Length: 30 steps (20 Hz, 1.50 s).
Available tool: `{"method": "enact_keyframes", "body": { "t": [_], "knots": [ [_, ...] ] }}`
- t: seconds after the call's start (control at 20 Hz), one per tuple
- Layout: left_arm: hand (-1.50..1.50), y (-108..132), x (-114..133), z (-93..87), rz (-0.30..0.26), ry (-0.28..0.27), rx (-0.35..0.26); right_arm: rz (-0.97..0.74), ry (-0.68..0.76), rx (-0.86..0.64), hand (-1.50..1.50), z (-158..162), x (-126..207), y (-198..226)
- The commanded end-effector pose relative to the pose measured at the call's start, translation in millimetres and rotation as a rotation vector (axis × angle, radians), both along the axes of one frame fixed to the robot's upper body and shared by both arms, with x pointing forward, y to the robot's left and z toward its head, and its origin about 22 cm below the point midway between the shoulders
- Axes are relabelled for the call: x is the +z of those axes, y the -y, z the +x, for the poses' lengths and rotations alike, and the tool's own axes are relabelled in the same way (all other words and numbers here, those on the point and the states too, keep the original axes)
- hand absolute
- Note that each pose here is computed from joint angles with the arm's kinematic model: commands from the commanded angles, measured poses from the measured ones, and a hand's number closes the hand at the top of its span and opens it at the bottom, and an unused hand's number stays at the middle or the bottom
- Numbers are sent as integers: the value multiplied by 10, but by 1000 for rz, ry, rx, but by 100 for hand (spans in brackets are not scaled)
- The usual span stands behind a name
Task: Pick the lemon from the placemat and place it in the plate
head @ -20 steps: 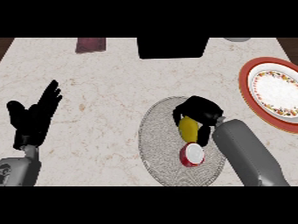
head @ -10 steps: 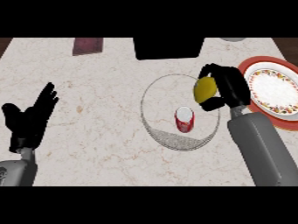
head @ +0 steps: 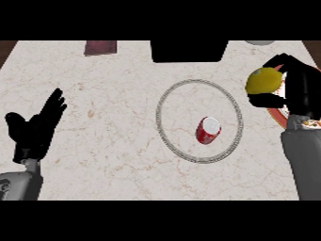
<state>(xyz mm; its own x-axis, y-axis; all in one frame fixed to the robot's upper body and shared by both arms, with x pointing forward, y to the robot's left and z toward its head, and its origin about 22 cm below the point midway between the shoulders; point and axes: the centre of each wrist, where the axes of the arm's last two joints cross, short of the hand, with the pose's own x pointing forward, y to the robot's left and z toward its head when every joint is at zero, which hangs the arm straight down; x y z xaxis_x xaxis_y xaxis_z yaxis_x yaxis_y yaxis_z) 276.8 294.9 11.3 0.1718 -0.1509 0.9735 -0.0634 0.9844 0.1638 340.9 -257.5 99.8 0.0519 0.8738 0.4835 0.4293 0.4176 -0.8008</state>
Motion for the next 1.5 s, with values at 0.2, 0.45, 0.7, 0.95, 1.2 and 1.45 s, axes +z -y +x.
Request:
{"method": "enact_keyframes", "body": {
  "t": [0.2,0.45,0.7,0.95,1.2,1.45],
  "knots": [
    [0,41,146,-97,-6,2,-21,80,14,-184,150,-28,-79,866],
    [0,7,-49,37,4,-7,-25,84,-18,-205,150,-91,-167,1479],
    [0,-54,235,213,-5,11,-35,42,-163,-218,150,58,-126,1739],
    [0,66,170,66,-1,12,-56,244,-282,-177,150,-175,-642,1964],
    [0,184,0,104,-12,1,-24,184,-279,-41,-150,-98,-506,2183],
    [0,74,135,75,19,8,-24,162,-31,49,-150,-67,-438,2128]
  ]
}}
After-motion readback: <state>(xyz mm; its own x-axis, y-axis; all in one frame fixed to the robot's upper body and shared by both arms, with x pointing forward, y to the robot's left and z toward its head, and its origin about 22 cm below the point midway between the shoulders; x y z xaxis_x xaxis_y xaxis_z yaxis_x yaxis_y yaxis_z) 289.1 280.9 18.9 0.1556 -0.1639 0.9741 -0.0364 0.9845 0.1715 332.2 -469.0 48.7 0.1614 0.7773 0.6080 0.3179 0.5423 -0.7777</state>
